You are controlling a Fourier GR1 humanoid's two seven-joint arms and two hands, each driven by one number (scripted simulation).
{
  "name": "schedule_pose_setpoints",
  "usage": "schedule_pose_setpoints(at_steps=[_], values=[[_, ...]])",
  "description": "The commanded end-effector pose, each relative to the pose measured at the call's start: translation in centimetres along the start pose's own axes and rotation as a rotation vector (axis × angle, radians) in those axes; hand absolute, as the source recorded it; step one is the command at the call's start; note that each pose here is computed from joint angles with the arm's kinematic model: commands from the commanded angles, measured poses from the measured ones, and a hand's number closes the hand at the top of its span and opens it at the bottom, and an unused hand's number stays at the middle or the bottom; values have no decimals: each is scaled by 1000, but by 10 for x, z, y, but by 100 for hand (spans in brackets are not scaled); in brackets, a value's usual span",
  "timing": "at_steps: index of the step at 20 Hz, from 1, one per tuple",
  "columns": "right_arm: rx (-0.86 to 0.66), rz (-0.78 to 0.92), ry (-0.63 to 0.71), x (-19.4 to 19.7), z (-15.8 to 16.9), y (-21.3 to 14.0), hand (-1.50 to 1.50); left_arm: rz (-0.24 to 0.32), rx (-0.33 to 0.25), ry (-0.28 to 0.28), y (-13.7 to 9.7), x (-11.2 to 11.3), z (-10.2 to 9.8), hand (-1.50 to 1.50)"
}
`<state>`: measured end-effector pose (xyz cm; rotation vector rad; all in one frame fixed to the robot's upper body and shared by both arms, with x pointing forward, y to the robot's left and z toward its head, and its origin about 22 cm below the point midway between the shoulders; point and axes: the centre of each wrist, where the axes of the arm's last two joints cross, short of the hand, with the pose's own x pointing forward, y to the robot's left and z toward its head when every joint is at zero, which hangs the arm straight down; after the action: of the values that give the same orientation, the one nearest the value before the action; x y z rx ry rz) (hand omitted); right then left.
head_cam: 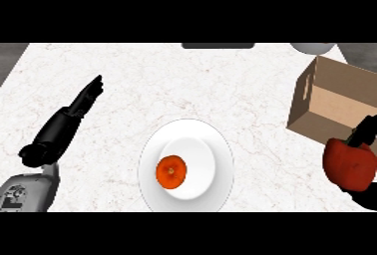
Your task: Pick the bell pepper from the plate and place it in the cardboard box
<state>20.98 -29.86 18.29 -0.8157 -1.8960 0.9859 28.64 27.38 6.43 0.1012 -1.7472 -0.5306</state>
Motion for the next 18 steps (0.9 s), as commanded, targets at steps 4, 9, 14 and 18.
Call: schedule_pose_setpoints(at_steps=[4,9,14,18], values=[[-93,-37,183,-72,-32,-54,150,19,-16,-17,-7,-1,-2,0],[25,120,224,-104,-51,-47,150,25,-16,-15,-3,3,-17,0],[295,147,354,-146,-43,-62,150,11,-18,-22,-17,6,-28,0],[388,145,373,-177,-51,-54,150,14,-31,-27,-8,14,-19,0]])
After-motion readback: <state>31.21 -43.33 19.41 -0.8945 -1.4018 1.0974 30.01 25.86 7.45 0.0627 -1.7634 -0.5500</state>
